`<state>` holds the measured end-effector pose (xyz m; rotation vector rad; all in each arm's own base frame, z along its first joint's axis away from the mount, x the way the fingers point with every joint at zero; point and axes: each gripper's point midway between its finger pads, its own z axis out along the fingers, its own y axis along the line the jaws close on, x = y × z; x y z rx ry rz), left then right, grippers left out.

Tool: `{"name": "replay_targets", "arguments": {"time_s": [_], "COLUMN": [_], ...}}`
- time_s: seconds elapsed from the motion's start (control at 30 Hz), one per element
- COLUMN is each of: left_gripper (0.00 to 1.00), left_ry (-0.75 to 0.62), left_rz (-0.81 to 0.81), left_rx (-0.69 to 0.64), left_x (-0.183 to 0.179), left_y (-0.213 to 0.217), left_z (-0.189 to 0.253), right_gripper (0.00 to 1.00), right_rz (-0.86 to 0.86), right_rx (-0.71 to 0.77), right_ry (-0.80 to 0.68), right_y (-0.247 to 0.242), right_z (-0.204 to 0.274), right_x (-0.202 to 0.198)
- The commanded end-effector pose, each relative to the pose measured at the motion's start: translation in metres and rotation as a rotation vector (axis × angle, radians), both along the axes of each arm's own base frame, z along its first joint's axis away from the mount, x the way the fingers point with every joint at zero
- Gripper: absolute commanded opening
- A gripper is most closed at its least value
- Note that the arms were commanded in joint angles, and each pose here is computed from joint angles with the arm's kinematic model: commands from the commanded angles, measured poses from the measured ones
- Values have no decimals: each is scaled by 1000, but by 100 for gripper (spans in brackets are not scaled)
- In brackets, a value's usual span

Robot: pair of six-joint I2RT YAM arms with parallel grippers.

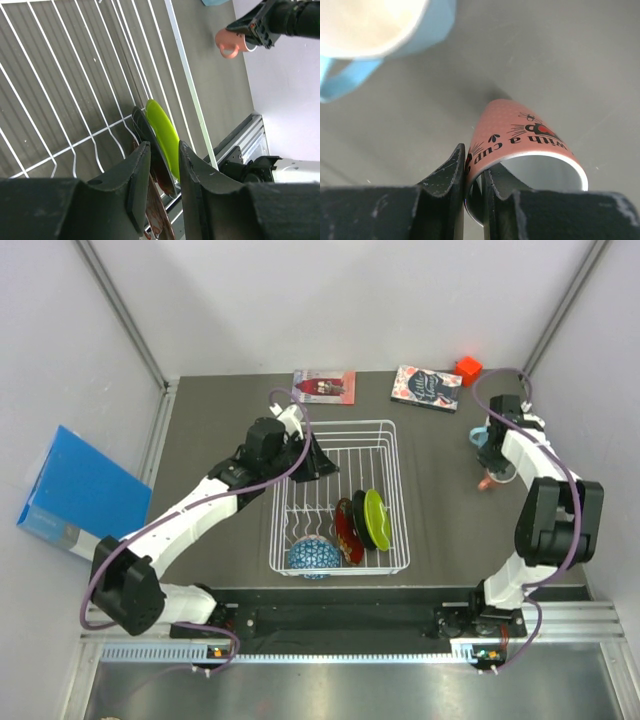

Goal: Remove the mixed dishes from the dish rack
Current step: Place the cup at the center of the board.

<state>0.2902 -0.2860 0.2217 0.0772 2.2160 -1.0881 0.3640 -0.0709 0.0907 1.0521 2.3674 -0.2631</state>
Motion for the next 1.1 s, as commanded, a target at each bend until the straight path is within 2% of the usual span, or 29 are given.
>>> {"name": "replay_targets", "arguments": {"time_s": [0.0, 0.23, 0.57, 0.7, 0.8, 1.0, 1.07], "left_gripper": [34, 34, 34, 34, 34, 34, 34], "left_ry": [-54, -44, -25, -16, -10, -35, -32], "left_rz": [-8, 0, 2, -9, -16, -14, -16], "left_rx": [-9, 7, 9, 11, 6, -3, 0], "left_x": [-6, -7, -7, -9, -11, -12, -12], "left_y": [5, 8, 8, 6, 5, 7, 7], "left_z": [15, 9, 5, 1, 0, 6, 5], "right_gripper": [0, 0, 1, 18, 25, 31, 32], "right_rz": [-55, -51, -39, -8, 5, 29, 46], "right_rx": [-34, -39, -7, 48, 73, 95, 144], "right_ry": [-84, -44, 31, 7, -17, -72, -103], "right_y": [-17, -21, -20, -9, -4, 2, 12], "right_z": [28, 19, -17, -20, -16, 0, 9], "right_x": [29, 36, 23, 25, 28, 28, 30]}}
